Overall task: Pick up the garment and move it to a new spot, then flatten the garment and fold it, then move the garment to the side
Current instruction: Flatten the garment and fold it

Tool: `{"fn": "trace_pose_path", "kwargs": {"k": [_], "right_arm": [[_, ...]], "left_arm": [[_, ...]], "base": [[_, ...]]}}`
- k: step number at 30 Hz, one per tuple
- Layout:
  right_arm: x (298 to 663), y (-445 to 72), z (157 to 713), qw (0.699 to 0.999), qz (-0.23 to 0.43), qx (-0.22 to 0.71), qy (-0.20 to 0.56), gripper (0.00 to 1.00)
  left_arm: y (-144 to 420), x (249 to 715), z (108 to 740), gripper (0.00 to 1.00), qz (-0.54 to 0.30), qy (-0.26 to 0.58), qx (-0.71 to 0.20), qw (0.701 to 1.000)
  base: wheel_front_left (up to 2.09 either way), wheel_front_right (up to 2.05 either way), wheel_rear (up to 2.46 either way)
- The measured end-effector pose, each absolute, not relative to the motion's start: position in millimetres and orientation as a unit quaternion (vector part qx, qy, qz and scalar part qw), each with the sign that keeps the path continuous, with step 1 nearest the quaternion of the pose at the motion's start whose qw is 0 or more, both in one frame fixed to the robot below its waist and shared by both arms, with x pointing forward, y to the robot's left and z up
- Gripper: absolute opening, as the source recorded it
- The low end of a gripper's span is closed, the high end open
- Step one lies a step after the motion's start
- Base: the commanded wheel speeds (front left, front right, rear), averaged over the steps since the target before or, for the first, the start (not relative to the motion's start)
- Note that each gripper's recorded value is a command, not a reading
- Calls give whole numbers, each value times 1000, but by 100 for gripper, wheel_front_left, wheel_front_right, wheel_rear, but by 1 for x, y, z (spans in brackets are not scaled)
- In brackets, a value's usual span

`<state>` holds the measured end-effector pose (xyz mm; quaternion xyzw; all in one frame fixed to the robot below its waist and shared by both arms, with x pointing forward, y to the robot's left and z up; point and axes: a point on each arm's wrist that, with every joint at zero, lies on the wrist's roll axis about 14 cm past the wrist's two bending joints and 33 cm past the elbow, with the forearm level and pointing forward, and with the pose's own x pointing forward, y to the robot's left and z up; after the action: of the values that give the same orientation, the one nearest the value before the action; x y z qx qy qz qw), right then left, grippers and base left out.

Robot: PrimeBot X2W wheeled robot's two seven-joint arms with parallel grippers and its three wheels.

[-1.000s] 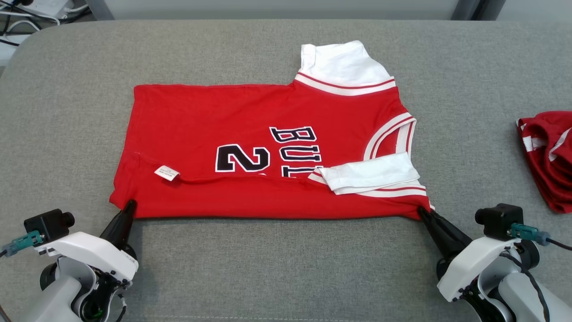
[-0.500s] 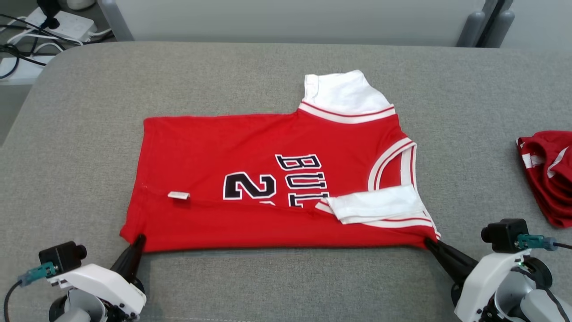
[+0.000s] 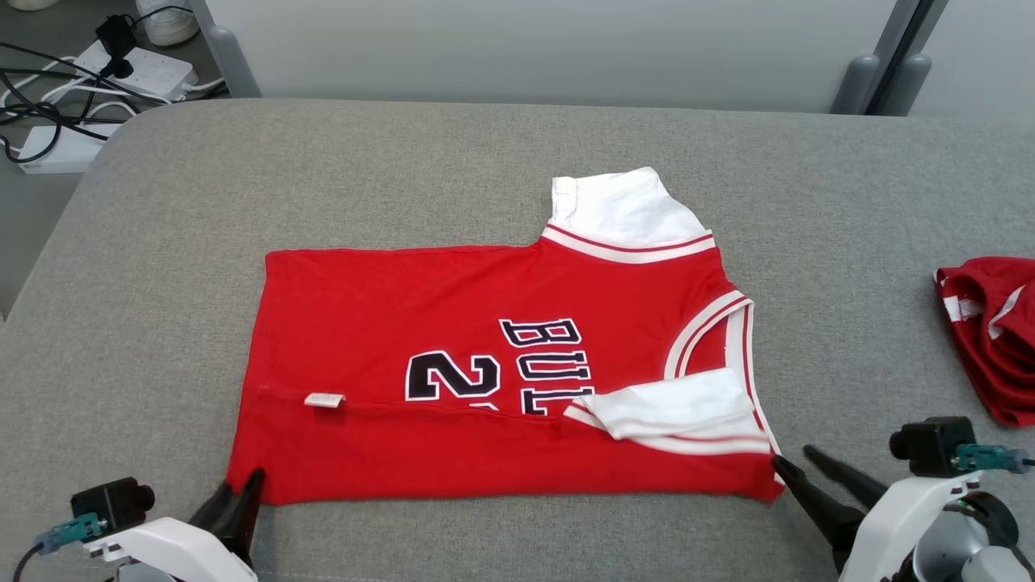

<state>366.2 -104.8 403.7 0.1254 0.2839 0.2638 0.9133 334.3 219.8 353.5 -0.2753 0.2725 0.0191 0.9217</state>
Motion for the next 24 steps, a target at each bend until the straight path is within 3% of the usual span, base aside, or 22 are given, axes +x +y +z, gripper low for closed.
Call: {"fn": "trace_pose_path", "kwargs": {"k": [7, 14, 24], "right_arm": [[389, -124, 422, 940, 233, 115, 223, 100], [430, -125, 449, 961, 218, 85, 148, 100], [509, -92, 493, 966, 244, 48, 69, 100]], "left_arm": [[243, 344, 361, 100, 34, 261, -226, 938], [245, 397, 400, 100, 0, 202, -159, 966], [234, 477, 415, 100, -47, 184, -97, 977]], "base": [[0, 0, 0], [0, 0, 0], [0, 0, 0]]}}
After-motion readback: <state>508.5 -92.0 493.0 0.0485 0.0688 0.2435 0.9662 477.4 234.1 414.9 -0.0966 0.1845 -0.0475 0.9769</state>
